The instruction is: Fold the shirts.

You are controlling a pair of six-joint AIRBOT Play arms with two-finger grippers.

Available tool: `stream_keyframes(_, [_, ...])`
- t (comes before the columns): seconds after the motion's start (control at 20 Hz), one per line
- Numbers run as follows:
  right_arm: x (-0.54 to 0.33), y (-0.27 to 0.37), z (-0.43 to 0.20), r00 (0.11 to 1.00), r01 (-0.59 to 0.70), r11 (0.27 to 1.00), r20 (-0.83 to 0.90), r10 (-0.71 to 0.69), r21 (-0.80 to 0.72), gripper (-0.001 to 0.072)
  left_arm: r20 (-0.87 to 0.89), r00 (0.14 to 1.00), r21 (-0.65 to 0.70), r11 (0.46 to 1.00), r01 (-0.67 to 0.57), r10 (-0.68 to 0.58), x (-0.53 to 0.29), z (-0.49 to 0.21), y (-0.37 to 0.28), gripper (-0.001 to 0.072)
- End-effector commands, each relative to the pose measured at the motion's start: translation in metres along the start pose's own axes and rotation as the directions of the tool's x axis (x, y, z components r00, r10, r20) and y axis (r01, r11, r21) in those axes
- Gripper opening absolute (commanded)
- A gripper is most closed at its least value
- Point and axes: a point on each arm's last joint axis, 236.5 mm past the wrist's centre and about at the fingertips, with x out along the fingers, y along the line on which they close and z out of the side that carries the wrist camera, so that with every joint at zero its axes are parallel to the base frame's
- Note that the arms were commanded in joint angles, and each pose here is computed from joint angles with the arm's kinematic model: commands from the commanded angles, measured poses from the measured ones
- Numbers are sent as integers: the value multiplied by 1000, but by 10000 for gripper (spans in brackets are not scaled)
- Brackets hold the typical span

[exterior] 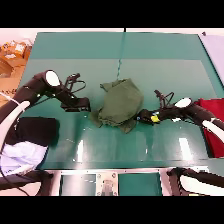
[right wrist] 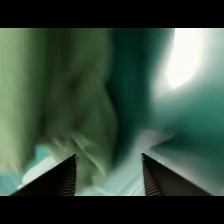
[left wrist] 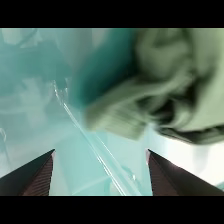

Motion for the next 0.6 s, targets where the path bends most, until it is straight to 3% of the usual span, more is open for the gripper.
stream_keyframes(0.0, [20,16,14,999,-13,1000,36,14,-24,272,-12,1000,-47,999,7,-7,-2,-3,13,639])
stream_keyframes(0.15, [16,11,30,998,-10,999,59,12,-35,16,29,999,-85,995,46,-43,25,-4,7,638])
stream_keyframes(0.3, [10,2,38,997,-8,1000,81,8,-6,16,118,986,-108,986,130,-118,55,-1,-14,637])
stream_keyframes(0.45, [8,0,40,996,-7,1000,87,8,-7,16,164,981,-107,987,124,-105,77,4,-19,635])
stream_keyframes(0.5, [8,0,40,996,-7,1000,86,8,-7,16,147,984,-115,986,122,-105,85,1,-18,503])
stream_keyframes(0.55, [8,0,40,996,-6,1000,87,7,-7,16,130,986,-121,985,121,-105,88,-2,-17,234])
